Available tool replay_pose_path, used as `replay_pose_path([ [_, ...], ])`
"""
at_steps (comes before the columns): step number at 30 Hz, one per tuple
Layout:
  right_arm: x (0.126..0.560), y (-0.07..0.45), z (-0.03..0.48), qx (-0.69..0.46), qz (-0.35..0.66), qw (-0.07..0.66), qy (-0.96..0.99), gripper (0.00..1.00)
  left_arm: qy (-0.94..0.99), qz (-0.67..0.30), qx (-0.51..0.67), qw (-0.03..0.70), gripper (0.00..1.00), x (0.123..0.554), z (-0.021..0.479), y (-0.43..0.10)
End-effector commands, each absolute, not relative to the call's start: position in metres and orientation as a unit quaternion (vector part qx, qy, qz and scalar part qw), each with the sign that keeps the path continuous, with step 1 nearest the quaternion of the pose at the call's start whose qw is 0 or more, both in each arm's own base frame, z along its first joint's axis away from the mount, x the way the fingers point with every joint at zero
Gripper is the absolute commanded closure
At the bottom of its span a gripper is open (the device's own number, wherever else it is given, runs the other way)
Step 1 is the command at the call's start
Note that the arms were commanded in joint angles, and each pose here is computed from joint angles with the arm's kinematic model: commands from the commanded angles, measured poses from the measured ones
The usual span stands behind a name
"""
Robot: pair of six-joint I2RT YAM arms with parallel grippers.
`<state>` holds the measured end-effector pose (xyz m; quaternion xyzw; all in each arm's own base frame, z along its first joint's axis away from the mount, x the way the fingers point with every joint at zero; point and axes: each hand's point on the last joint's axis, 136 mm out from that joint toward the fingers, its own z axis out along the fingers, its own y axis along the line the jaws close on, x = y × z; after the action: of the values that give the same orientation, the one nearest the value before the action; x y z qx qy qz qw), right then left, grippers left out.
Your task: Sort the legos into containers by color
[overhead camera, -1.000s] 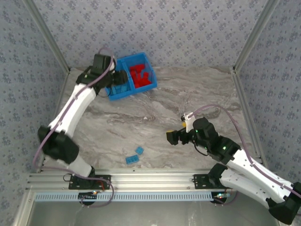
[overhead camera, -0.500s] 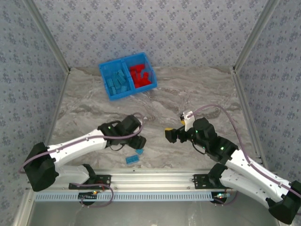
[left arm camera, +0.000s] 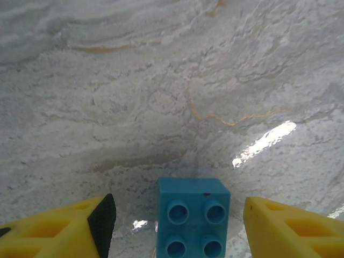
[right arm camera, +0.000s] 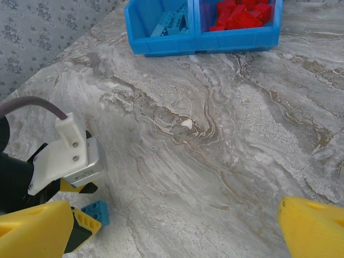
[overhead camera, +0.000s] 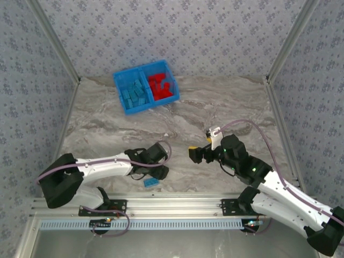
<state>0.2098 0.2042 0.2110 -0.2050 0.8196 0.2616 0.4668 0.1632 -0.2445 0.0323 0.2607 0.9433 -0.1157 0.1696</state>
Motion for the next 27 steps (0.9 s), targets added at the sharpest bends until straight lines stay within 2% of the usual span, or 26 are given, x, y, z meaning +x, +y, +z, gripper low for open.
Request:
replay_pose_path([
  [1, 0.212, 0.200, 0.213, -0.201, 0.255, 0.474, 0.818, 0.00, 0.942, -0.127, 0.264, 0.165, 0.38, 0.159, 0.028, -0.251],
  [9, 0.211, 0.200, 0.215, -0.199, 0.258, 0.472, 0.820, 0.00, 0.947, -0.119, 0.256, 0.156, 0.58, 0.155, 0.016, -0.249],
  [14, 0.210, 0.201, 0.219, -0.200, 0.262, 0.472, 0.818, 0.00, 0.943, -0.119, 0.239, 0.200, 0.75, 0.169, 0.046, -0.250],
  [20, 0.211, 0.202, 0.222, -0.196, 0.266, 0.476, 0.815, 0.00, 0.933, -0.090, 0.175, 0.302, 0.74, 0.229, 0.123, -0.217],
  [27, 0.210, 0.204, 0.225, -0.193, 0.275, 0.476, 0.813, 0.00, 0.917, -0.052, 0.052, 0.391, 0.73, 0.339, 0.209, -0.150],
])
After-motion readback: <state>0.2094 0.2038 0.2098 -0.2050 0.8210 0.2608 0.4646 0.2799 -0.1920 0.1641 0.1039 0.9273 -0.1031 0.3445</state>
